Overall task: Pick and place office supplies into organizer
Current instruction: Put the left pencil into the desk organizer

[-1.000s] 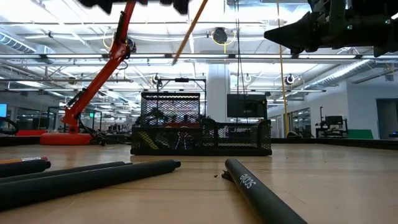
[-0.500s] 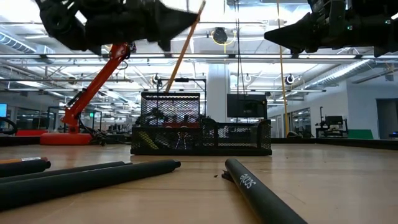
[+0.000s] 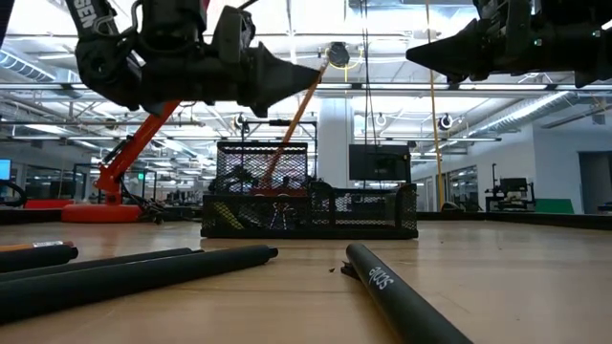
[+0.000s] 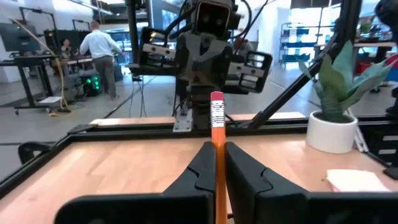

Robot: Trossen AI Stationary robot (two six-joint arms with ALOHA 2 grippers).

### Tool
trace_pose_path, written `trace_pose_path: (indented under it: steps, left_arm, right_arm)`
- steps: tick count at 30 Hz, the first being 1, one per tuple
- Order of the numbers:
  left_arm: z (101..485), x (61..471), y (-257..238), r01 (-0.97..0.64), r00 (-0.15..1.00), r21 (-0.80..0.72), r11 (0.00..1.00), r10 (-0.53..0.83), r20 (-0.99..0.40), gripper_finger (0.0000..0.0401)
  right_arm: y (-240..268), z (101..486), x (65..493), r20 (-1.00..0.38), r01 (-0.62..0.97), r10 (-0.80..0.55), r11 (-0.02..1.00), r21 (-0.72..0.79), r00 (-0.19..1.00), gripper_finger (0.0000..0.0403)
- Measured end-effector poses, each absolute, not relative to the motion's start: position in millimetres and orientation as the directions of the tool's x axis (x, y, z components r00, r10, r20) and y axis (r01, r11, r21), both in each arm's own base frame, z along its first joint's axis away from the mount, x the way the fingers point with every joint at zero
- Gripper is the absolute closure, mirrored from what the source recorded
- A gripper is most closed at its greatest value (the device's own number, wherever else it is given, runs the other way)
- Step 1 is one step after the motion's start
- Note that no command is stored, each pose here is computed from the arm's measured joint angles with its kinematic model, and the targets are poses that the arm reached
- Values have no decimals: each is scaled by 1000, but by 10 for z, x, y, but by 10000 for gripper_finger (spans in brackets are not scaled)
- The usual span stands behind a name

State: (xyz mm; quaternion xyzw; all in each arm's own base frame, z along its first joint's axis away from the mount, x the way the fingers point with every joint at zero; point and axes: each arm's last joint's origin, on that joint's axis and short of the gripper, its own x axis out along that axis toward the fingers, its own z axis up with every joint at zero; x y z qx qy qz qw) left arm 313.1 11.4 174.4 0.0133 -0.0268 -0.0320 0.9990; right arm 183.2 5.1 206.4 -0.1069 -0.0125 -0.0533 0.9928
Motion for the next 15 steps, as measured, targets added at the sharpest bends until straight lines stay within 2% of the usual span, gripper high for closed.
trace_pose_path:
  steps: [15]
  left_arm:
    - [1465, 3185, 140, 26, 999, -5, 1000, -26, -41, 380]
  right_arm:
    - [51, 2055, 1832, 27, 106, -103, 976, -190, 994, 403]
